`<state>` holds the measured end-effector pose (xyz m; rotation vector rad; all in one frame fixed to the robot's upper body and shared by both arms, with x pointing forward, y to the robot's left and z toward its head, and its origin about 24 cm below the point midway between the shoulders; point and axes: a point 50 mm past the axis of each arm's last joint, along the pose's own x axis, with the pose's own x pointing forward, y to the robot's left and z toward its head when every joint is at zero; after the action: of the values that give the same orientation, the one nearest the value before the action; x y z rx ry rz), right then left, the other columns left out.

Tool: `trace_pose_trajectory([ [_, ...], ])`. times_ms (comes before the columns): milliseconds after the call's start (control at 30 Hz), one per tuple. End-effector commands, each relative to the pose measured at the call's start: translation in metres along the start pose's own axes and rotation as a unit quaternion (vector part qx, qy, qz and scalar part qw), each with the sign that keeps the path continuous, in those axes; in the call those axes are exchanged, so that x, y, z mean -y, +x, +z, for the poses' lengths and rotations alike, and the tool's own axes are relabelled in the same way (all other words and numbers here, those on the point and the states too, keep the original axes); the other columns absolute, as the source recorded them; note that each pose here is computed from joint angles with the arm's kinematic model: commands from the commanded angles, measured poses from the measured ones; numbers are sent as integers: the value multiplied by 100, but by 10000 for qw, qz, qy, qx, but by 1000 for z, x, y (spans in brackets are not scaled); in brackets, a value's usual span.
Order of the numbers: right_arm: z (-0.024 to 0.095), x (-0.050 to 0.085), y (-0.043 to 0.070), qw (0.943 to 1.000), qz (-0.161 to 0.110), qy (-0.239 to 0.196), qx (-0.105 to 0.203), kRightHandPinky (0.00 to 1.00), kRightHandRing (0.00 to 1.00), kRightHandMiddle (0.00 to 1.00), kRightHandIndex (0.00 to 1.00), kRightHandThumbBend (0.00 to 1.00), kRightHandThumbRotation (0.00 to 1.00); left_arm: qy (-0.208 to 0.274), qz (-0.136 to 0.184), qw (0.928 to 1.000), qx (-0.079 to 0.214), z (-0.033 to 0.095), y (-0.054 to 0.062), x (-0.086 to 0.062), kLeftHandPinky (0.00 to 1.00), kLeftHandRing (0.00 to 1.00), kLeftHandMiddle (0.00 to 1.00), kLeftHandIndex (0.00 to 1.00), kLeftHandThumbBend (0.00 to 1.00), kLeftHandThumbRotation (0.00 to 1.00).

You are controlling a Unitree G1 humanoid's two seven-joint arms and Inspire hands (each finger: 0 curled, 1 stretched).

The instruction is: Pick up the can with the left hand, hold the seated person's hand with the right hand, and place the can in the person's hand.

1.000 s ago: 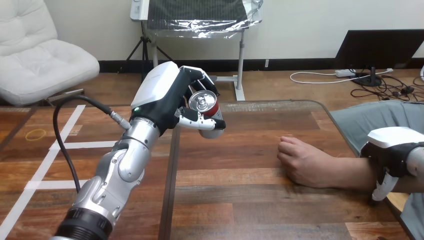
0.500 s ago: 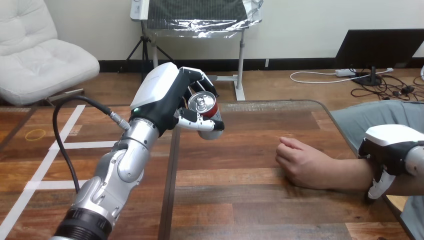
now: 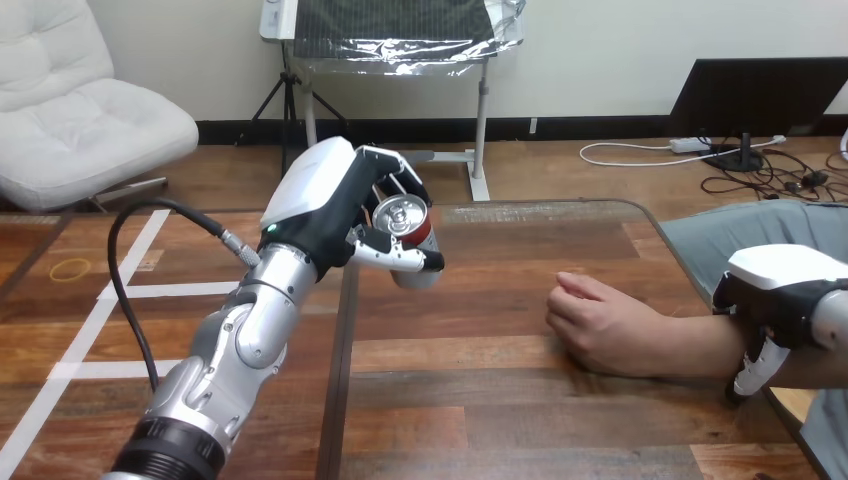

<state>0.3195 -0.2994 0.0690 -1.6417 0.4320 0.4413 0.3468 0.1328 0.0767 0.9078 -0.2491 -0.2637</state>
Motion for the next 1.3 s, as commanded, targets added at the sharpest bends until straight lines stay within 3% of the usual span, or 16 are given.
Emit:
trace_pose_trajectory([
  [0,5,35,-8,9972,-716,79,218,36,45,50,49,75,0,141,357,9980,507,28,24,-23,34,40,47,50,63,0],
  [500,6,53,-17,9938,-1074,56,271,30,39,47,49,75,0,123,216,9978,618,39,34,-18,33,39,46,50,63,0],
  [867,13,70,-26,9894,-1384,-120,432,33,42,50,49,77,0,127,133,9962,845,55,42,-11,33,39,46,49,62,0],
  [1267,23,90,-33,9863,-1539,-200,554,30,39,47,48,77,0,26,30,9938,1108,76,51,-3,33,39,46,49,62,0],
])
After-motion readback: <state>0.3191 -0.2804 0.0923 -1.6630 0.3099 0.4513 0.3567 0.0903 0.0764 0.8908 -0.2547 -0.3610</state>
